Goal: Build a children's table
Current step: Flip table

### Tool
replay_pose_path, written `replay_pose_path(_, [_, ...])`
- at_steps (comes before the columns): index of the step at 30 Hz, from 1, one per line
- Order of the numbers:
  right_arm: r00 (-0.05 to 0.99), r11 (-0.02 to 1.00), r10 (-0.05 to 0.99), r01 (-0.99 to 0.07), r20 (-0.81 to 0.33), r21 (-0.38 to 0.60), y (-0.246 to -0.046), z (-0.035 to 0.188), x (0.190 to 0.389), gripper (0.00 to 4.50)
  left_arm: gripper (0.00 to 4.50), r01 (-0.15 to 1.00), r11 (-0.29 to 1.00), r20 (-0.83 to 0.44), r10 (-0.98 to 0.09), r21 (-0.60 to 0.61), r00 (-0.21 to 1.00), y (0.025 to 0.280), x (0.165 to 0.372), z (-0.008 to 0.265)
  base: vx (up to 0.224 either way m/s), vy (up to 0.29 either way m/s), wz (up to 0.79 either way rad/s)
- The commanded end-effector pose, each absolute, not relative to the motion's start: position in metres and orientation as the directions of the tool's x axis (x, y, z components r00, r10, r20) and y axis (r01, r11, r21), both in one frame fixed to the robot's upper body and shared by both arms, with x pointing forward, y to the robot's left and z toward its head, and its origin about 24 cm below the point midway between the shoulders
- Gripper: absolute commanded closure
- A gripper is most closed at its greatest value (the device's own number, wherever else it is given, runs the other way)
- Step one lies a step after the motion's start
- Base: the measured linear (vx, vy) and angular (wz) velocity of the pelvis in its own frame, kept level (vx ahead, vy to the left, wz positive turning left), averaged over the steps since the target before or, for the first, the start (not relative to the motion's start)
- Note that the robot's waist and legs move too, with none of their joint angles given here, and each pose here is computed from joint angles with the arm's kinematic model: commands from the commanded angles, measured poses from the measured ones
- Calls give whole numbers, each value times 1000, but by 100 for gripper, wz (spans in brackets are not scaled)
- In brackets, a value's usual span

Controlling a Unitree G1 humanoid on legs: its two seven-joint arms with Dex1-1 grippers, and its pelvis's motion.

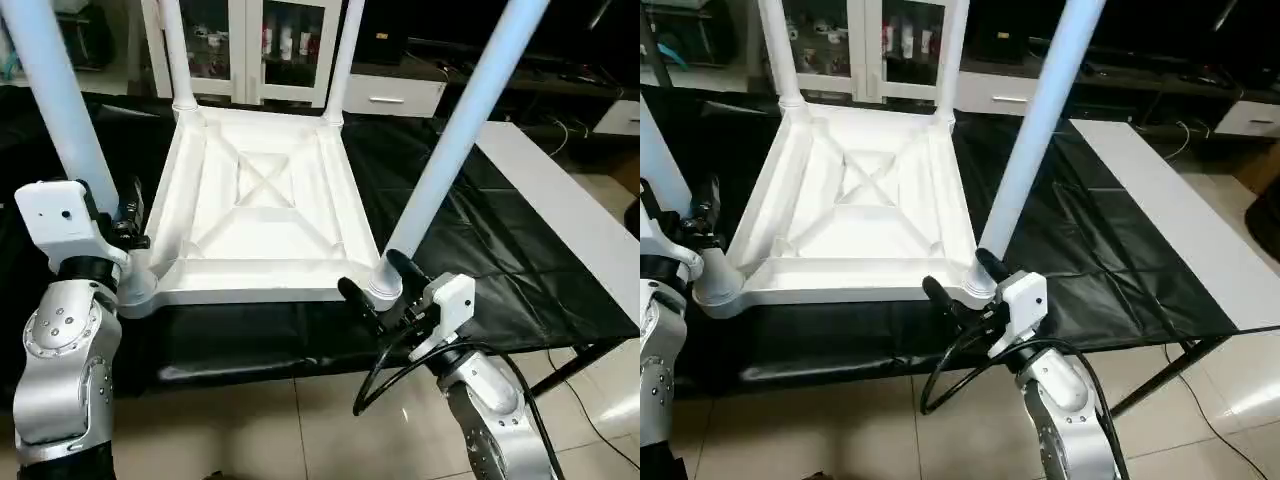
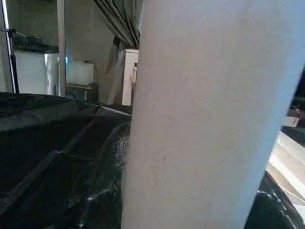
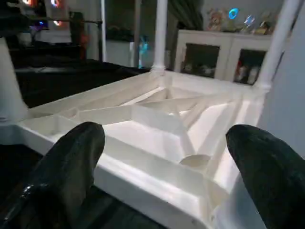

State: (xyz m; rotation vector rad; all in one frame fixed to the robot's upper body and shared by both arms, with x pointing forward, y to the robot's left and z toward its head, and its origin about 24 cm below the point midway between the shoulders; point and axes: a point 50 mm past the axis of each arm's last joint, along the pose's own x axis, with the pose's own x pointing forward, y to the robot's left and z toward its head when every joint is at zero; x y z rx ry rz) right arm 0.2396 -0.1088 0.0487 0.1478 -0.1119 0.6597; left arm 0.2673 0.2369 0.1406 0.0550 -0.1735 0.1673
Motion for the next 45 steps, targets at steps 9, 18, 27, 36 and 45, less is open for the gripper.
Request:
replay_pose_path(9, [646,617,737,-763,202,192,-102,60,221,0,255,-160,986,146,165,-43,975,228,273,142,0,0,0])
replay_pose_path(18, [638,609,757,-767,143,201,-104,53,218,0,255,-197,915,111,250,-352,962,230,280,143,0,0,0])
replay_pose_path(27, [813,756,575,-571,90,320,-108,51,247,0,255,-157,833,89,239,-530,967,220,282,144,0,0,0])
replay_pose_path(36, [897,593,367,-429,246,681,-95,85,291,0,255,-148,792,57,224,-593,973,209,285,141,0,0,0])
replay_pose_path(45, [921,416,334,-335,201,845,-83,87,320,0,255,-135,773,50,211,-621,976,205,286,139,0,0,0])
